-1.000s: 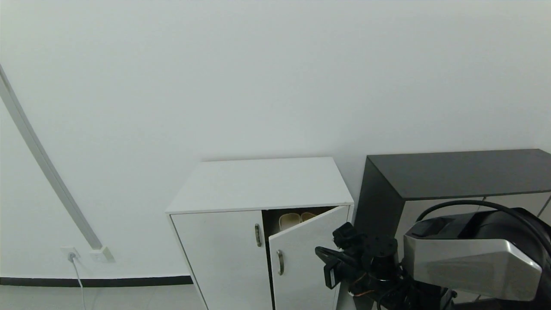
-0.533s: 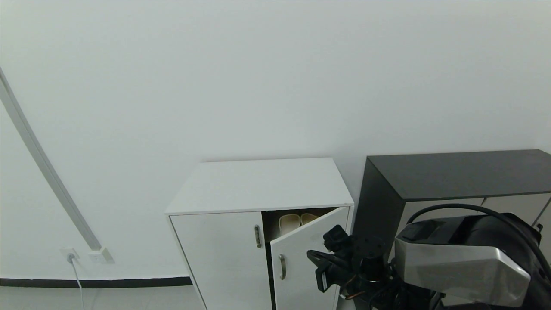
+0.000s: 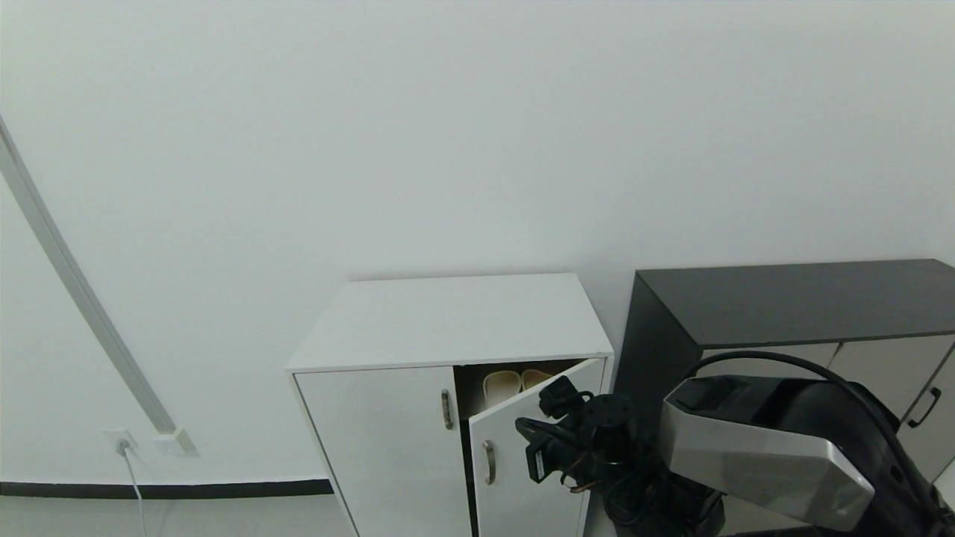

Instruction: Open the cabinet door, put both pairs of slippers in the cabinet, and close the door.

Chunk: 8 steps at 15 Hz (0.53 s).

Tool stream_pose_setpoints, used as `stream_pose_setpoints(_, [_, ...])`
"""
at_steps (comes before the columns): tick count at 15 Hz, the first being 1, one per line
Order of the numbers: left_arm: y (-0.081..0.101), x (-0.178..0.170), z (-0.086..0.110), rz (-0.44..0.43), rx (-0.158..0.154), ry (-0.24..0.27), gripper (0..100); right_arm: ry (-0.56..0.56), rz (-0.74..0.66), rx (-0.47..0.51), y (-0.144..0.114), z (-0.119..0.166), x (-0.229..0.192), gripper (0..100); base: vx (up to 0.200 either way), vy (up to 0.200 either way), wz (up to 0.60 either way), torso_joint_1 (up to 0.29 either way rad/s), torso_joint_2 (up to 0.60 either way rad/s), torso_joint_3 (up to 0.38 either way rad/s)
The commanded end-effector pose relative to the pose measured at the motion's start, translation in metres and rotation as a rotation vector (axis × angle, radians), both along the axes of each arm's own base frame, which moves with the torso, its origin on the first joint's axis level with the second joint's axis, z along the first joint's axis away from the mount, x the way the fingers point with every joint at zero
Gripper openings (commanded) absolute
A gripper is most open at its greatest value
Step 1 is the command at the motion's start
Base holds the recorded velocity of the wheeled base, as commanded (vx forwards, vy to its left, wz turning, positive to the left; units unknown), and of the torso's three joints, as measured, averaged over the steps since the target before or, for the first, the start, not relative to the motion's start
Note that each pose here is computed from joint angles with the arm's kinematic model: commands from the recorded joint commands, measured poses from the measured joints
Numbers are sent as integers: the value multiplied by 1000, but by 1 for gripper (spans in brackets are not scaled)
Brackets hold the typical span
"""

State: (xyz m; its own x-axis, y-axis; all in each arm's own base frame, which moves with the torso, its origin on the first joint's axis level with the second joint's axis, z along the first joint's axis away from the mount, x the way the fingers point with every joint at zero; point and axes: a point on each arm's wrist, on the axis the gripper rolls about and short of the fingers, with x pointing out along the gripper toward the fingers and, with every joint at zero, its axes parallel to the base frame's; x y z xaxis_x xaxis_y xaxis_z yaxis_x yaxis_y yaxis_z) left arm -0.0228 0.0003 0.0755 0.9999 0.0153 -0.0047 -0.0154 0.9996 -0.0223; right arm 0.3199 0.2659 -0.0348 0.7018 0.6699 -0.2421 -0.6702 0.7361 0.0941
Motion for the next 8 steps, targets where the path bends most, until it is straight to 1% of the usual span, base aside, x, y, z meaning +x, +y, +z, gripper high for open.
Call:
stream_pose_setpoints(1, [0, 0, 0, 0, -1, 0, 0, -1, -7, 1, 2, -5, 6, 0, 0, 0, 0, 0, 0, 0])
stream_pose_setpoints(8, [0, 0, 0, 0, -1, 1, 0, 2, -65, -1, -6, -4, 35, 0, 0, 0, 0, 0, 0, 0])
